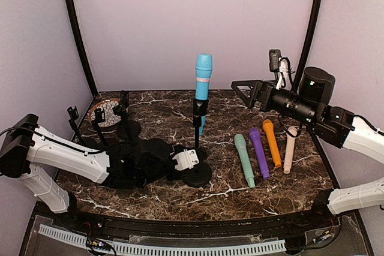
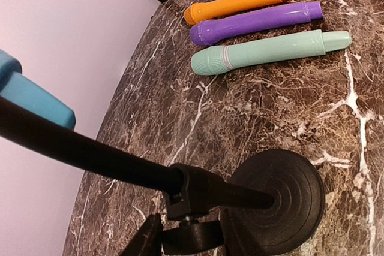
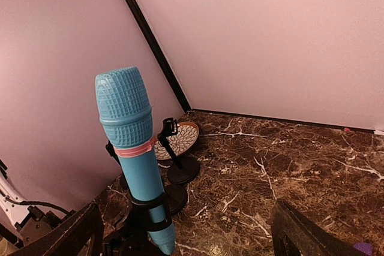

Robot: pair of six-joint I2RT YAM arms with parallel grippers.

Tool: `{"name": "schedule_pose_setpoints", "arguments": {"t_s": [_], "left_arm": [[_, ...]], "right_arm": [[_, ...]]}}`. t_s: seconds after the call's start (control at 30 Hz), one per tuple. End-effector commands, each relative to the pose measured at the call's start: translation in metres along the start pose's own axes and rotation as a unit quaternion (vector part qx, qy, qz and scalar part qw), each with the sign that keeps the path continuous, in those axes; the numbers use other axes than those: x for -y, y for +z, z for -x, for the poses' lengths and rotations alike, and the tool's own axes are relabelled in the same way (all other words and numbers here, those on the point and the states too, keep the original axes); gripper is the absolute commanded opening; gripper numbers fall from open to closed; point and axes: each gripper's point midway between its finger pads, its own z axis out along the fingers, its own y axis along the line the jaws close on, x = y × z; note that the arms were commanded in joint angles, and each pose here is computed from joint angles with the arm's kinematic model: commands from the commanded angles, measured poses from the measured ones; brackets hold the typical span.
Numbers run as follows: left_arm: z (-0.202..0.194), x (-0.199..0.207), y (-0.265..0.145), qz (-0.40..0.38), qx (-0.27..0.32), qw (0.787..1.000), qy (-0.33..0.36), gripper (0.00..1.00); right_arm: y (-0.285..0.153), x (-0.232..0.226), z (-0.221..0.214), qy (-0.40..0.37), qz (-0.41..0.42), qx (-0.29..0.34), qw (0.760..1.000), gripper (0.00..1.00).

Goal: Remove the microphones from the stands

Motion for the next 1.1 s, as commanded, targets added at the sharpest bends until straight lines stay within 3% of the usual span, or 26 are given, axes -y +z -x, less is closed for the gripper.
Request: {"name": "schedule_pose_setpoints", "arguments": {"t_s": [0.0,0.33,1.07], "left_arm": [[0.008,-0.009,0.003,0.025,0.002,1.0,-0.01,0.32],[0.004,-0.004,0.002,0.013,-0.003,0.999,-0.037,0.2],[-0.006,0.018,-0.008,-0.079,0.025,0.971,-0.223,0.08]], "right_arm": [[-0.006,0.002,0.004,0.004,-0.009,0.013,1.0,0.98],[-0.006,0.004,0.003,0.004,-0.013,0.011,1.0,0.98],[0.046,-0.046,0.006,0.013,0.115,0.0,0.993,0.92]]}}
